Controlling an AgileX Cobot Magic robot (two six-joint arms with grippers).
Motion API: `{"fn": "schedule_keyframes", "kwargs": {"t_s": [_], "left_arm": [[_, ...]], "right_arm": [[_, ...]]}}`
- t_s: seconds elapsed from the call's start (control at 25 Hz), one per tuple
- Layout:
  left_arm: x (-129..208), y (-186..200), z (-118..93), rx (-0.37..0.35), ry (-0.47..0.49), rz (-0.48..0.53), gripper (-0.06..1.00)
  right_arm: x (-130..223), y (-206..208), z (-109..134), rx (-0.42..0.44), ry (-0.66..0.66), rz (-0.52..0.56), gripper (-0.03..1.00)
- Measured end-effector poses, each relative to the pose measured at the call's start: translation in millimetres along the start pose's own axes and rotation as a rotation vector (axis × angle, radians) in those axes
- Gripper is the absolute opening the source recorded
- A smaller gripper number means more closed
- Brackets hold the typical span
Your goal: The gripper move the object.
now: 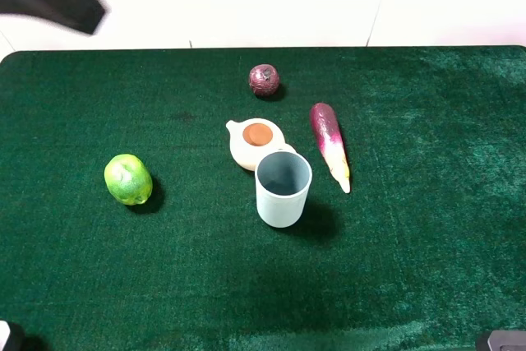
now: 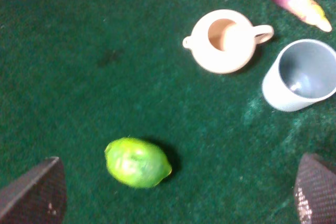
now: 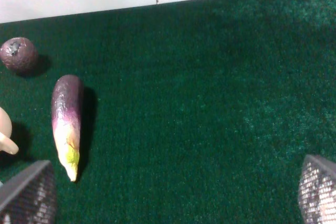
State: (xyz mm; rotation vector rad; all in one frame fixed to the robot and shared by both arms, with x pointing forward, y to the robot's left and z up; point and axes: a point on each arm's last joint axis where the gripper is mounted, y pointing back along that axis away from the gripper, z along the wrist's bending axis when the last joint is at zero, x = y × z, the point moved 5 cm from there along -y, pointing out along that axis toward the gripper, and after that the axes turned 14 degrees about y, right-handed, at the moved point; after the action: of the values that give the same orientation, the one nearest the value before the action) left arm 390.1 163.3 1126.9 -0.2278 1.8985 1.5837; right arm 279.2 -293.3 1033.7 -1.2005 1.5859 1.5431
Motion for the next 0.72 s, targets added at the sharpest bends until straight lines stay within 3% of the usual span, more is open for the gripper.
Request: {"fn": "schedule_keyframes", "kwargs": {"t_s": [0.36,0.72], "left_arm": [[65.9,22.7,43.4,0.012,0.029,-0.04,0.88],[104.1,46.8,69.5,0.094,0.08,-0.172,0.9]], "right_arm": [[0.0,0.0,0.0,0.0,0.0,0.0,0.69],[0.0,0.0,0.0,0.0,0.0,0.0,0.69]]}}
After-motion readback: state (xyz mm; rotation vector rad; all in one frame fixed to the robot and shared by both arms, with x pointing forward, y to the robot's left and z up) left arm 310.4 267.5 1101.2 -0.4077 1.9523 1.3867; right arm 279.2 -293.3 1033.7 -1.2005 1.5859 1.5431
